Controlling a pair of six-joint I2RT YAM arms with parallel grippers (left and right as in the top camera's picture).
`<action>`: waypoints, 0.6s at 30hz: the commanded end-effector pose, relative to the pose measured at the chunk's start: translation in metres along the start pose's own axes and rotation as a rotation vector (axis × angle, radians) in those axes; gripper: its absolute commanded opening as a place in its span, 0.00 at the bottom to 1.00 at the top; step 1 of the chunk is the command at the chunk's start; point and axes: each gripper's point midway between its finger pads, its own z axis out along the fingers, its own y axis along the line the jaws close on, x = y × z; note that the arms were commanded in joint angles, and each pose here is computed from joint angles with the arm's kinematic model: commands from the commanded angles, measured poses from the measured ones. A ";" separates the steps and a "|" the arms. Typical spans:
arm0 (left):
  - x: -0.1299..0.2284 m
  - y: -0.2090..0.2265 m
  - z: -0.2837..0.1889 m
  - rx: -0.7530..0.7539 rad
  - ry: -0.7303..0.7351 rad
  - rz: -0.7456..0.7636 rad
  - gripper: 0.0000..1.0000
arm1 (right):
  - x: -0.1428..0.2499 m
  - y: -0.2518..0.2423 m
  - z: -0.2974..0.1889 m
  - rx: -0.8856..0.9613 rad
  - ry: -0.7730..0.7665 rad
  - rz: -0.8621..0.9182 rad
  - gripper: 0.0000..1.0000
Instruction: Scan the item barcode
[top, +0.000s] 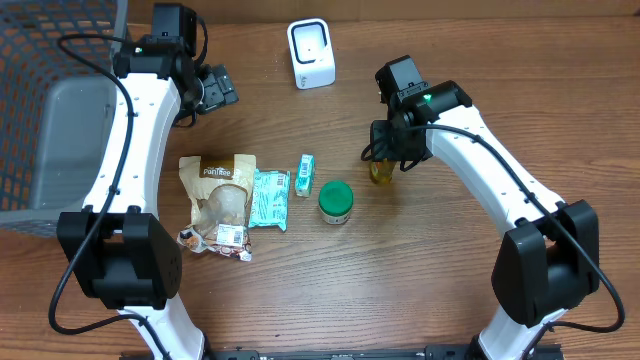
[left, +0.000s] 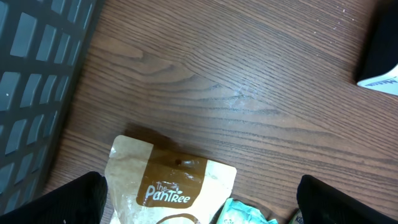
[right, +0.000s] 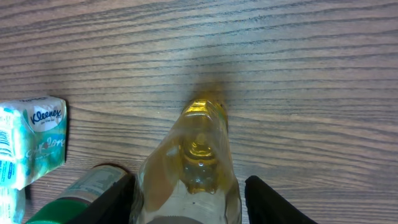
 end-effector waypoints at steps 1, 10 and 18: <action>-0.006 -0.003 -0.010 0.020 -0.027 -0.012 1.00 | 0.003 0.002 0.002 -0.002 0.005 -0.011 0.51; -0.006 -0.003 -0.010 0.020 -0.027 -0.012 1.00 | 0.001 0.003 0.002 -0.004 -0.002 -0.010 0.50; -0.006 -0.003 -0.010 0.020 -0.027 -0.012 1.00 | 0.001 0.003 0.002 -0.004 -0.003 -0.010 0.50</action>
